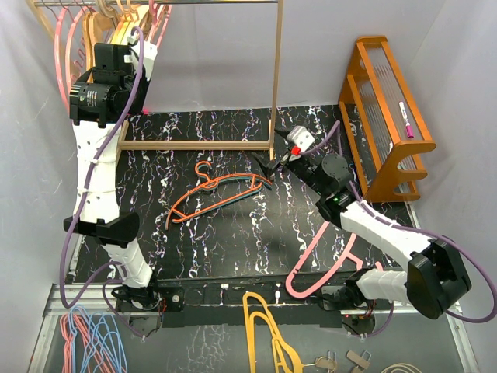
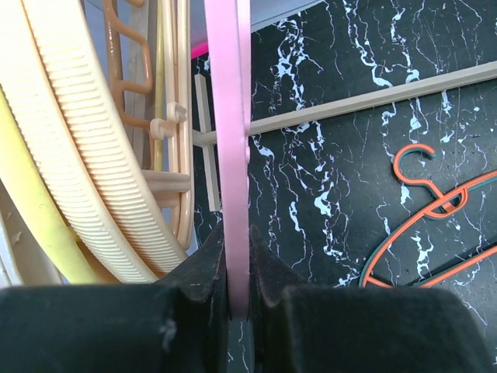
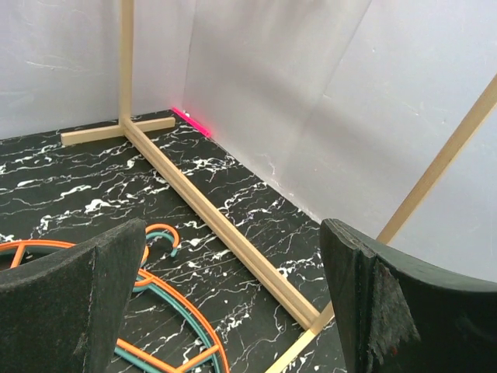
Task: Organize the hangers
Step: Adjust the hanger at the center of the board.
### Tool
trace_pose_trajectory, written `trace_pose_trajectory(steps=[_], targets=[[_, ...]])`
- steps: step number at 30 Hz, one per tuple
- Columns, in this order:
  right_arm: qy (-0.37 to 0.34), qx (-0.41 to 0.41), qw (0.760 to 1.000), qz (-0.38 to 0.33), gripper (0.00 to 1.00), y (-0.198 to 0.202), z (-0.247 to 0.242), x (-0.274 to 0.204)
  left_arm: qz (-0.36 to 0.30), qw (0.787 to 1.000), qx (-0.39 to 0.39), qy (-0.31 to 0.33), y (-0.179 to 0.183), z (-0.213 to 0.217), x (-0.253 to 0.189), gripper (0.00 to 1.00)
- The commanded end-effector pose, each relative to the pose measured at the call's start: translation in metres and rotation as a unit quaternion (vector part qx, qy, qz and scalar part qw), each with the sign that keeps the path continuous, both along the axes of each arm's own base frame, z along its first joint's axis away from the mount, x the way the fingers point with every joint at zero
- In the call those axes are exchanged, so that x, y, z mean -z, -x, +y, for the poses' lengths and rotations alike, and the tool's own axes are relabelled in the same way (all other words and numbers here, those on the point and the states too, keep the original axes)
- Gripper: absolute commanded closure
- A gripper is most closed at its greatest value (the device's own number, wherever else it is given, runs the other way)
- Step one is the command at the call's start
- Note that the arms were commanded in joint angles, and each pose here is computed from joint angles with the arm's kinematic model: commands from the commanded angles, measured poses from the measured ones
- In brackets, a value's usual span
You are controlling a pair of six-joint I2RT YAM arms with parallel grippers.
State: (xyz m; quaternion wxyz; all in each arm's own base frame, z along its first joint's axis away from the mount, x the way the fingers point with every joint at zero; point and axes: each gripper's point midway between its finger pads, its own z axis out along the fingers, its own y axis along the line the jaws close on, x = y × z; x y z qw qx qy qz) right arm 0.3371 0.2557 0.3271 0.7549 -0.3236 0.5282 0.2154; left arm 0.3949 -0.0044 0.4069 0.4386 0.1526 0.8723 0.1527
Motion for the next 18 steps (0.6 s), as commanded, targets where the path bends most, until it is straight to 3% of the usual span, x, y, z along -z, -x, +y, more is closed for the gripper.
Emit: trace_pose_trajectory(steps=[1,7,11,14,18], targets=[[-0.026,-0.027,0.999,-0.025,0.02,0.001,0.010,-0.029,0.047,0.999,-0.014,-0.006,0.015,0.007,0.018,1.00],[-0.025,-0.070,0.997,-0.017,0.02,0.014,0.020,-0.017,0.004,1.000,-0.016,-0.010,0.015,0.010,-0.004,1.00],[0.033,-0.122,0.988,-0.084,0.02,0.034,0.030,-0.012,-0.016,0.998,0.057,0.013,0.036,-0.009,-0.022,1.00],[0.067,-0.139,0.977,-0.146,0.02,0.046,0.032,-0.019,0.017,0.991,0.131,0.025,0.066,-0.026,-0.011,1.00],[0.102,-0.164,0.964,-0.184,0.02,0.055,0.037,-0.033,0.117,0.977,0.179,0.005,0.105,-0.026,0.034,1.00]])
